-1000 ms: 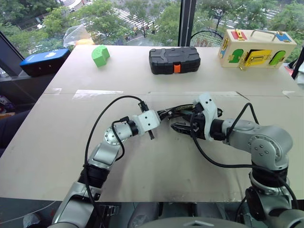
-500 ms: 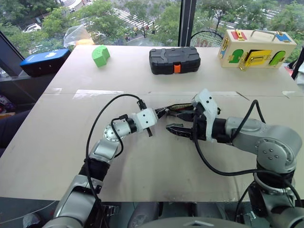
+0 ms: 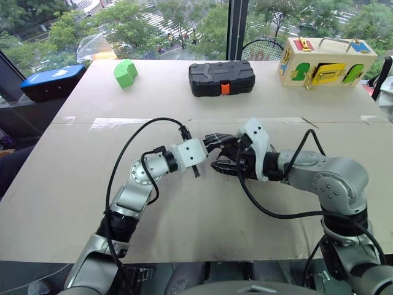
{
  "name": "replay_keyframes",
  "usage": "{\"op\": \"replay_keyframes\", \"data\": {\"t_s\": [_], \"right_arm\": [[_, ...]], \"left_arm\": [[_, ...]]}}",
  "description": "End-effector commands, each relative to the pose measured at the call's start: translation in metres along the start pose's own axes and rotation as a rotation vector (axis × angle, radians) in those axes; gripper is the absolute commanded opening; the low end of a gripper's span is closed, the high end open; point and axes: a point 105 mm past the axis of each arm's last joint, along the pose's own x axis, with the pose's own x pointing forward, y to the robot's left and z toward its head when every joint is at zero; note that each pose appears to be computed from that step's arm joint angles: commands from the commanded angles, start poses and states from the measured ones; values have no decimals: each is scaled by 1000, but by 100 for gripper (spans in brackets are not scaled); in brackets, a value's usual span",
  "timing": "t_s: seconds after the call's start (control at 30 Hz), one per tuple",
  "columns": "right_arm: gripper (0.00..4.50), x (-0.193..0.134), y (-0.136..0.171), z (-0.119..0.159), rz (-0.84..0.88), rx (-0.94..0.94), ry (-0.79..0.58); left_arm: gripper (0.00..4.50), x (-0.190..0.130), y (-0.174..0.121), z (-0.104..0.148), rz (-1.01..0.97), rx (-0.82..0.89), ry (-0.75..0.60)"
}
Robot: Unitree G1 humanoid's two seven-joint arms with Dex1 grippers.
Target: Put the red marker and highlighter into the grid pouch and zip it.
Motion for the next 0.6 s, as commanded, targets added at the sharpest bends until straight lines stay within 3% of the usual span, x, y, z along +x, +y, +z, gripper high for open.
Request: {"op": "replay_keyframes", "data": {"t_s": [0.03,0.23,0.4,0.6], "right_arm": [[311,-3,10,17,40,-52,-62],[311,-26,-1,30,-45,-86,-113],[311,-43,5,31,-20,-111,-114],[311,-38,18,19,22,-105,-71]], "left_arm": [[0,1,3,6,21,16,-11],[0,-4,0,-5,21,8,18],[0,-4,1,-5,25,6,14],[0,-4,2,-5,22,9,4]]}}
